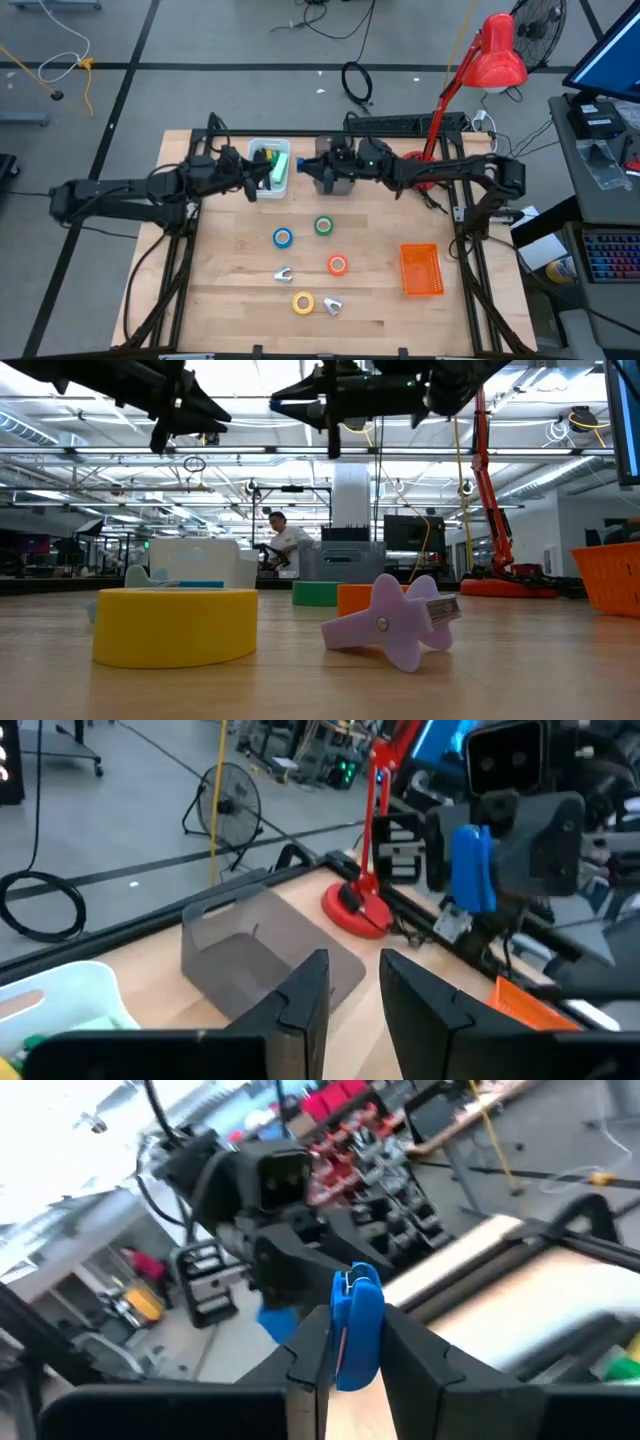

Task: Pick and place Stapler, Stapler remover, tape
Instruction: Put the blue stapler into the white bin

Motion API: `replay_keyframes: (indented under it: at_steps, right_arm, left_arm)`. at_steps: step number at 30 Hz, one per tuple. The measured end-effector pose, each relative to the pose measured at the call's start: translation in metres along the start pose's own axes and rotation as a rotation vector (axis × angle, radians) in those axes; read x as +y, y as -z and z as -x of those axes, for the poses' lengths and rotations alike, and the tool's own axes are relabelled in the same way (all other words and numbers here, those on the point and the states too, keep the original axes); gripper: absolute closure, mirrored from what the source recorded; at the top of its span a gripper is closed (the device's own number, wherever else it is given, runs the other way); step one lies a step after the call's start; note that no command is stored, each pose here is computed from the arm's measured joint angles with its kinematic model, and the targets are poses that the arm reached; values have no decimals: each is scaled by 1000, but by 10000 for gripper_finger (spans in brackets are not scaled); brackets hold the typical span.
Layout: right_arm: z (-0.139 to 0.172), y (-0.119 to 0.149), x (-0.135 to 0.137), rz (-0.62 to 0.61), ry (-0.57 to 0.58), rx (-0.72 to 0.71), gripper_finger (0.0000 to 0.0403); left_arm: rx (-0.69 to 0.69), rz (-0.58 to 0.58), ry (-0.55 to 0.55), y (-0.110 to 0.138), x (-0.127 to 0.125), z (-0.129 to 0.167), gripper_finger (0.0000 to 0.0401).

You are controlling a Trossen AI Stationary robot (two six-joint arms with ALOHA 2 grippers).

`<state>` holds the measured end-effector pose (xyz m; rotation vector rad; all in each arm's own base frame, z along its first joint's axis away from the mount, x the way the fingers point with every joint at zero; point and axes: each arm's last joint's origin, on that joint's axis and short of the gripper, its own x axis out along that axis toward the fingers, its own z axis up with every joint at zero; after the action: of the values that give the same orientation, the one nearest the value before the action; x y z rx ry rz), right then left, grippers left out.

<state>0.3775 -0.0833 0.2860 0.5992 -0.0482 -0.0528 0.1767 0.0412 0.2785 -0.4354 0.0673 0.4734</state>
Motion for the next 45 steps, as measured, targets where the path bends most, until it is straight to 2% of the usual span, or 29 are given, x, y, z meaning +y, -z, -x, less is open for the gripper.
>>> replay_keyframes:
  at_steps: [6,12,19,24,27,33,45]
  right_arm:
    - [-27,2,-10,10,-43,17,344]
    - [-44,-12,-15,41,-98,10,344]
    - [-43,-16,-22,46,-84,5,344]
    - [-44,-17,-21,64,-79,-19,344]
    - [-44,-18,-21,68,-76,-30,344]
    - [-44,-19,-18,74,-98,-44,344]
    - [-44,-19,-13,75,-132,-51,344]
  left_arm:
    - [-47,37,29,-8,4,-1,308]
    - [-59,48,16,-11,8,-2,305]
    - [-80,63,-20,-13,13,-3,235]
    - [-29,86,82,-12,11,-4,194]
    - [-58,132,154,-17,9,-4,182]
    - [-136,189,216,-29,11,-3,174]
    - [-20,215,248,-19,15,-17,173]
